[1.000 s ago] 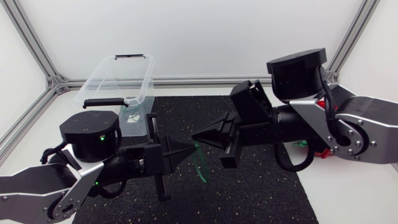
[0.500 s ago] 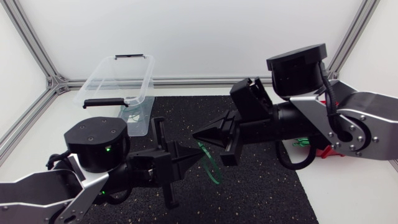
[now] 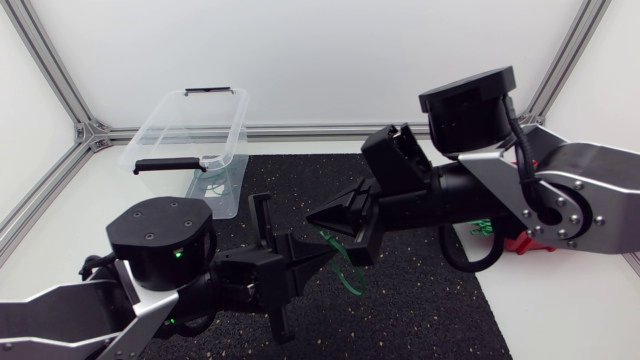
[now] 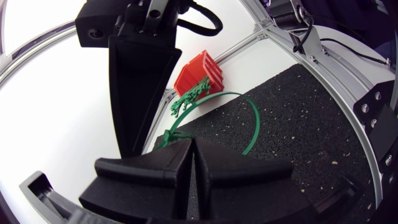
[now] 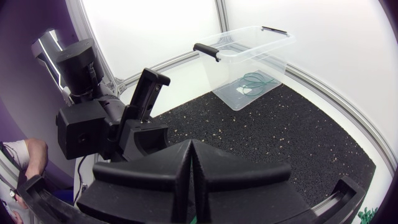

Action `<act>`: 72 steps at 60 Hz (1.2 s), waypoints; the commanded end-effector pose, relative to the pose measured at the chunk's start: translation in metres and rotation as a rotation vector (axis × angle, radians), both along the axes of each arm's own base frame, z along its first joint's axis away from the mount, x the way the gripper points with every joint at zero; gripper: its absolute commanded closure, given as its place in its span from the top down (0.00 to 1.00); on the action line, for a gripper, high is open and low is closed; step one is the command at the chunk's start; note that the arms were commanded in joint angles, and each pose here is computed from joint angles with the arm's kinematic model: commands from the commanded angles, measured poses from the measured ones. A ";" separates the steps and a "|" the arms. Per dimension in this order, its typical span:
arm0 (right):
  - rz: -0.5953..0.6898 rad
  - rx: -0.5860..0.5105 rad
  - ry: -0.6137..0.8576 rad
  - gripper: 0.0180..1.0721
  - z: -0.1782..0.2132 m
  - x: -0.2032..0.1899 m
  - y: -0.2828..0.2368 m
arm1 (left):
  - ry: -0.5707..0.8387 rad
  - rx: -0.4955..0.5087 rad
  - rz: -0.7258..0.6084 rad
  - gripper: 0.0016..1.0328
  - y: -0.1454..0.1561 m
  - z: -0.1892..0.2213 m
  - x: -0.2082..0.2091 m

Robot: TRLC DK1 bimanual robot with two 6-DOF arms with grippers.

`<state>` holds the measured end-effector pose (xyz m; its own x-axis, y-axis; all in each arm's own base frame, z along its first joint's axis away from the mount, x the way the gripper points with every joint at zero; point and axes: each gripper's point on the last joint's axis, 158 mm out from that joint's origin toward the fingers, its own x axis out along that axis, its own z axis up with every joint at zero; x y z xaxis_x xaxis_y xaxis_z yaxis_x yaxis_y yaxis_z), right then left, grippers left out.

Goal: Take a green cable tie from the red box, thread the tail through the head to close it, then place it in the transparent bin on the left.

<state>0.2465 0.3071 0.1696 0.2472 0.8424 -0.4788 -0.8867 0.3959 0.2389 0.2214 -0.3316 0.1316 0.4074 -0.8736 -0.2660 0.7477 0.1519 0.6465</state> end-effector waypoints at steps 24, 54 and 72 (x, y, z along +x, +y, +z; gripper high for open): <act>-0.009 0.046 -0.080 0.35 0.023 -0.004 0.000 | 0.026 -0.049 0.053 0.03 0.034 0.033 0.020; -0.095 -0.049 -0.129 0.97 -0.006 0.025 -0.034 | 0.152 -0.041 0.187 0.03 0.073 0.069 0.076; -0.181 -0.169 -0.133 0.97 -0.046 0.059 -0.055 | 0.169 -0.003 0.373 0.03 0.117 0.108 0.137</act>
